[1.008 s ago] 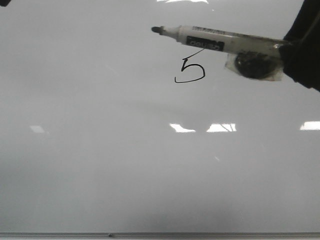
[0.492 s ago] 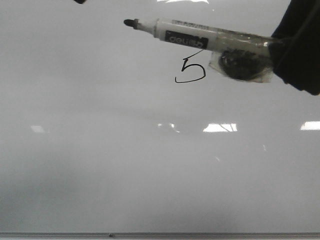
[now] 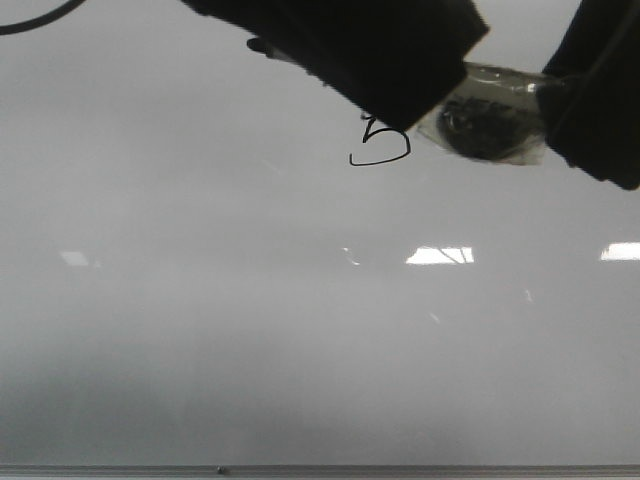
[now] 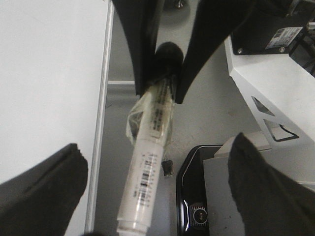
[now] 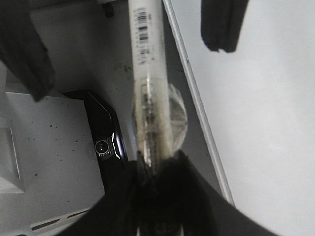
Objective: Write number 5 on whiteboard
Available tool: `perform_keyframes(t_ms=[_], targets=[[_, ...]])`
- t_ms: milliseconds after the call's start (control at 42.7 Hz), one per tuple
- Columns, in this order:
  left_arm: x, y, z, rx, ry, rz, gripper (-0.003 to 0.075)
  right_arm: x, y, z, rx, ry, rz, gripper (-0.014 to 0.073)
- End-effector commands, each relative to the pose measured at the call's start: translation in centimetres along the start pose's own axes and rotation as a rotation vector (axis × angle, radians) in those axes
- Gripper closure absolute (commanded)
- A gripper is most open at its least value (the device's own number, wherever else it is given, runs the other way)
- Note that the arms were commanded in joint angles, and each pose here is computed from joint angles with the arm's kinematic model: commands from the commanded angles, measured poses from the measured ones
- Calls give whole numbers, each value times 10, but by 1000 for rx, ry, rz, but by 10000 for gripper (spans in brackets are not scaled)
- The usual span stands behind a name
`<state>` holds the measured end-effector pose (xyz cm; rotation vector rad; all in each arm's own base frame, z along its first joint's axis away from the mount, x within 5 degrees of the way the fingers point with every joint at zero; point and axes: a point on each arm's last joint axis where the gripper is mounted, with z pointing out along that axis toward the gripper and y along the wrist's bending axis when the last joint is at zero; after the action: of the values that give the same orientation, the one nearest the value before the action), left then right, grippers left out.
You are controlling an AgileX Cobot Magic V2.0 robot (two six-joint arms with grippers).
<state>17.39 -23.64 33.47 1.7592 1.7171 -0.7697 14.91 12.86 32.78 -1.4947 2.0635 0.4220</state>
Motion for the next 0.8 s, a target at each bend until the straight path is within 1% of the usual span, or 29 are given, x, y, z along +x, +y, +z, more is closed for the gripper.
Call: perform_keyframes(t_ms=[0, 70, 211, 281, 422, 516, 562, 633, 773], targets=[[-15, -2, -11, -38, -73, 18, 197, -11, 0, -13, 35, -89, -11, 665], [-15, -2, -11, -41, -67, 24, 272, -11, 0, -13, 35, -88, -11, 665], [-15, -1, -11, -43, -66, 25, 451, -11, 0, -13, 35, -88, -11, 665], [-15, -1, -11, -43, -66, 25, 524, -11, 0, -13, 35, -88, -11, 665], [-15, -1, -11, -43, -66, 25, 647, -12, 0, -13, 40, -93, -10, 665], [-15, -1, -11, -43, -66, 25, 701, -12, 0, -13, 39, -93, -9, 642], [-15, -1, -11, -43, -66, 25, 727, -12, 0, -13, 38, -93, -9, 601], [-15, -1, -11, -43, -66, 25, 741, -11, 0, -13, 35, -89, -9, 502], [-14, 0, -12, -49, -61, 26, 741, -11, 1, -13, 31, -86, -10, 223]])
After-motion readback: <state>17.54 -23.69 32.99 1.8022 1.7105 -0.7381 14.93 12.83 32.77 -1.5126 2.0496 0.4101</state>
